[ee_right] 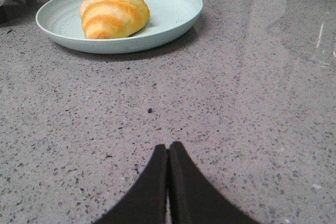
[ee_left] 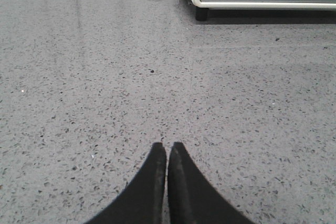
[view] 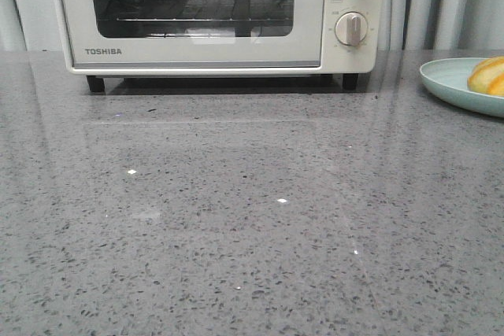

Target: Put bread in oven

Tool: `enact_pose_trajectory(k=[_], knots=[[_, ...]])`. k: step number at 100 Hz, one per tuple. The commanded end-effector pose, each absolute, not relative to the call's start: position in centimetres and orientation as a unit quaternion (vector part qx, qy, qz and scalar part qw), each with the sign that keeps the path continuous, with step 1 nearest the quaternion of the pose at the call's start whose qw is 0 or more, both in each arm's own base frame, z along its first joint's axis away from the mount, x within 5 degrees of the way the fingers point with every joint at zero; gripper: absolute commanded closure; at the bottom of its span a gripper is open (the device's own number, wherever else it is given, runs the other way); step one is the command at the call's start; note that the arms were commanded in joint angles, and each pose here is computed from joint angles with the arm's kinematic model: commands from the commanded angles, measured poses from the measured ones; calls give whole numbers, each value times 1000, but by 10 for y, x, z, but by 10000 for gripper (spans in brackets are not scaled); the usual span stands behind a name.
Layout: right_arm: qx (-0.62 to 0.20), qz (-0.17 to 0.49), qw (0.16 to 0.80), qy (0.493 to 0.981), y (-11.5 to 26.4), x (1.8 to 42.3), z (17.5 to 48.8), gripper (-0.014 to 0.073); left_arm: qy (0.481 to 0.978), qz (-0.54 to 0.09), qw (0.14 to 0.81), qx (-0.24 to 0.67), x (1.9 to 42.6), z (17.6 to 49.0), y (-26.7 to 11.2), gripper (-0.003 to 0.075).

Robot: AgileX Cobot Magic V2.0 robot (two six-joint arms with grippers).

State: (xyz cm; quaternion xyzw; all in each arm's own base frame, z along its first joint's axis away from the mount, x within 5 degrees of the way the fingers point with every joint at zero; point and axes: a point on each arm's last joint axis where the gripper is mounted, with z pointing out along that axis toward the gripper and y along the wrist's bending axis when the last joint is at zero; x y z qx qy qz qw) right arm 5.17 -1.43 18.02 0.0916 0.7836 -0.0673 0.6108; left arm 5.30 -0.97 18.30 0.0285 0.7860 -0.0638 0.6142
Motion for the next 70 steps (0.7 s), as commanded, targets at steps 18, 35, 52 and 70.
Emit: enact_pose_trajectory(k=[18, 35, 52, 70], knots=[[87, -71, 619, 778, -14, 52, 175, 648, 750, -29, 659, 41, 54, 186, -6, 742], [49, -97, 669, 735, -13, 54, 188, 648, 726, -24, 686, 40, 55, 193, -5, 741], [88, -9, 784, 615, -8, 53, 216, 648, 698, -162, 692, -82, 55, 199, -8, 742], [109, 14, 799, 591, -9, 51, 222, 648, 650, -251, 694, -181, 55, 207, -4, 742]])
